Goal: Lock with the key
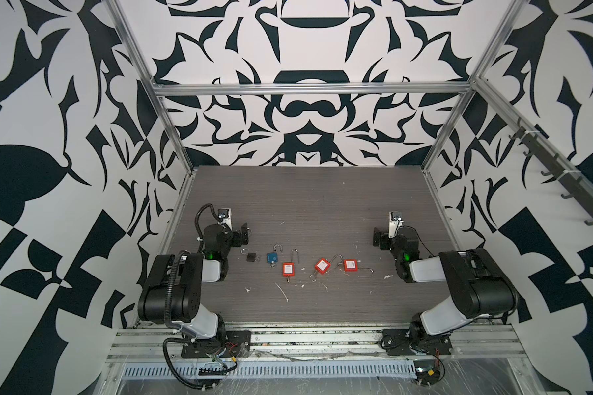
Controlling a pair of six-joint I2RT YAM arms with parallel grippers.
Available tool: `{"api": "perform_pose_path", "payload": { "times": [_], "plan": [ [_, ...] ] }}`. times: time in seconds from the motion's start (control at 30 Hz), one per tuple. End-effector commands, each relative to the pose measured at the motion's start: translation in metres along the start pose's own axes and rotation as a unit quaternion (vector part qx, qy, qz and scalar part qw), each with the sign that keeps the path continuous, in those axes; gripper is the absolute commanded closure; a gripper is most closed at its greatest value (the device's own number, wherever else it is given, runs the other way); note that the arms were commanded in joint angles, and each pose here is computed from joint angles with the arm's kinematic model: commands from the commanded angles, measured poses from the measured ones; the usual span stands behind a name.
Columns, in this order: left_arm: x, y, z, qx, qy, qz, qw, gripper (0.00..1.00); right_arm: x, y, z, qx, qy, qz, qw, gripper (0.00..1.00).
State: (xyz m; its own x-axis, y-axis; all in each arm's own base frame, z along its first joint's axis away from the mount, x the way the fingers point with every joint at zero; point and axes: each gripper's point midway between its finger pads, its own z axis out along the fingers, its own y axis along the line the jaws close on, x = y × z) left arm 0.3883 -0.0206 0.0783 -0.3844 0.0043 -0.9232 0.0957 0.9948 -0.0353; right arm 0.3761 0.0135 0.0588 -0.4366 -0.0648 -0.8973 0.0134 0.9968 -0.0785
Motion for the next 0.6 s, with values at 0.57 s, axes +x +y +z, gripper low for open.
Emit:
{"api": "perform_pose_path", "payload": {
  "times": [0.57],
  "plan": [
    [-0.024,-0.008,-0.008,0.021,-0.035,0.005,0.999,0.00,-0.043,-0.004,-0.016,0.008,-0.048,0.002,0.999,0.02]
  ]
}}
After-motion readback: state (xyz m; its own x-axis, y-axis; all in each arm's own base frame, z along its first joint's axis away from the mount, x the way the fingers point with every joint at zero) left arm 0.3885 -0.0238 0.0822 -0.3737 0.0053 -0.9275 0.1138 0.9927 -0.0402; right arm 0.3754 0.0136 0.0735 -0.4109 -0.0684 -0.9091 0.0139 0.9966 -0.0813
